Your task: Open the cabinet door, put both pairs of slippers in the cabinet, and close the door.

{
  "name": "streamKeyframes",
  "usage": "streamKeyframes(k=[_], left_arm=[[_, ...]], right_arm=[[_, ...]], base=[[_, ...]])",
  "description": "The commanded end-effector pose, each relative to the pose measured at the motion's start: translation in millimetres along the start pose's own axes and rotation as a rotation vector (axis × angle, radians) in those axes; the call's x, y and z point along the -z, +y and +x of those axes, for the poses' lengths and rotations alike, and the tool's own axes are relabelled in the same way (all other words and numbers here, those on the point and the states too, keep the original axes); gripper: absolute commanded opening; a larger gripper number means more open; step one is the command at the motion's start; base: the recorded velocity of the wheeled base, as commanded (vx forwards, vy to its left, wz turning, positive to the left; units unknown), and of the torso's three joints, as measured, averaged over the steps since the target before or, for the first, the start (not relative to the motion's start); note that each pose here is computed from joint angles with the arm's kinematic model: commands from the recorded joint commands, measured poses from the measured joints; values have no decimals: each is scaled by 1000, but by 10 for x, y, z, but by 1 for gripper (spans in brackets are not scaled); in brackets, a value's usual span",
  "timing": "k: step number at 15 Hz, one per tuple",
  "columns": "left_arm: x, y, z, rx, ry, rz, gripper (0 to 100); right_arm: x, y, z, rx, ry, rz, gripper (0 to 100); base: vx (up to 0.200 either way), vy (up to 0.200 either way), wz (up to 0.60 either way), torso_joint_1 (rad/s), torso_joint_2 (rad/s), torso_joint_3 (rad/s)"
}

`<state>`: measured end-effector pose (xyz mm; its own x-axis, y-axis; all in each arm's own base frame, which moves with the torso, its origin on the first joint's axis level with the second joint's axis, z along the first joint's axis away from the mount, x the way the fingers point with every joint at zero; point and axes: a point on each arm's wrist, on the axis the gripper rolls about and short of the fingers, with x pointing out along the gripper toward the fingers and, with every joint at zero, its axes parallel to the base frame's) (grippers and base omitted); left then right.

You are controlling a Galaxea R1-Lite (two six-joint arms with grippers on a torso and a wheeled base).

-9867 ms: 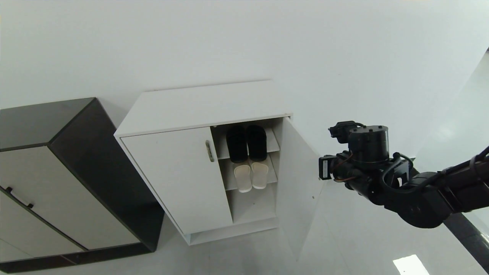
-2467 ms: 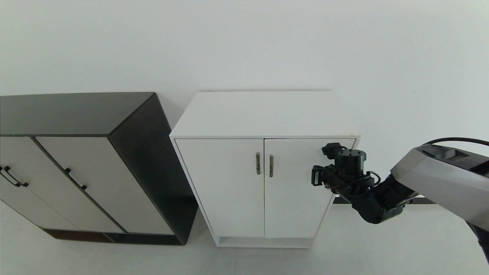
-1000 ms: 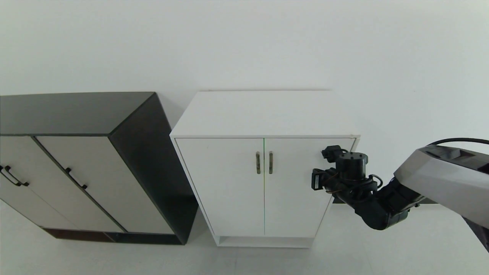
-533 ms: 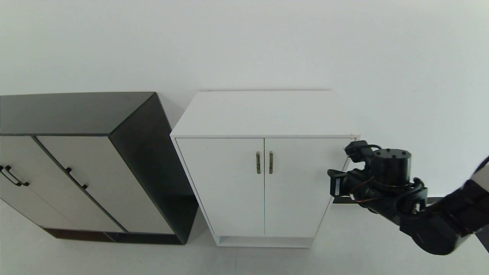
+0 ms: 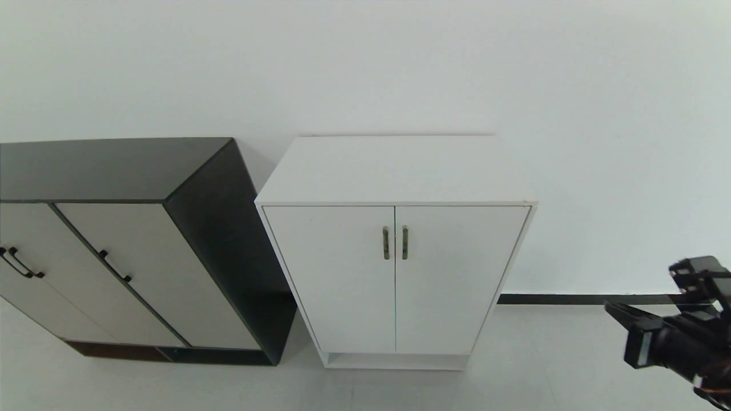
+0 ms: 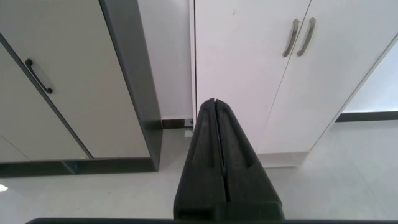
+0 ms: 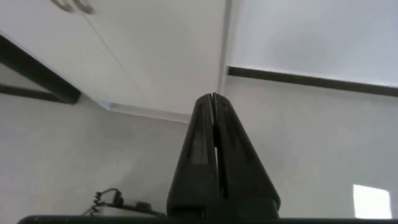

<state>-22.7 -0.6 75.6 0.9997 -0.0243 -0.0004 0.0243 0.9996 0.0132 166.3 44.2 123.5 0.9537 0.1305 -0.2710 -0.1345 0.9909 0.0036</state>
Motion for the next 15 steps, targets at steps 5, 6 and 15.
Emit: streamKeyframes(k=[5, 6, 15], left_arm=[[0, 0, 0, 0, 0, -1, 0], [0, 0, 0, 0, 0, -1, 0], [-1, 0, 1, 0, 1, -1, 0]], right_arm=[[259, -252, -785, 138, -18, 22, 0], [287, -250, -903, 135, -38, 21, 0], [817, -227, -1600, 57, -137, 23, 0]], base=[[0, 0, 0, 0, 0, 0], [0, 0, 0, 0, 0, 0], [0, 0, 0, 0, 0, 0]])
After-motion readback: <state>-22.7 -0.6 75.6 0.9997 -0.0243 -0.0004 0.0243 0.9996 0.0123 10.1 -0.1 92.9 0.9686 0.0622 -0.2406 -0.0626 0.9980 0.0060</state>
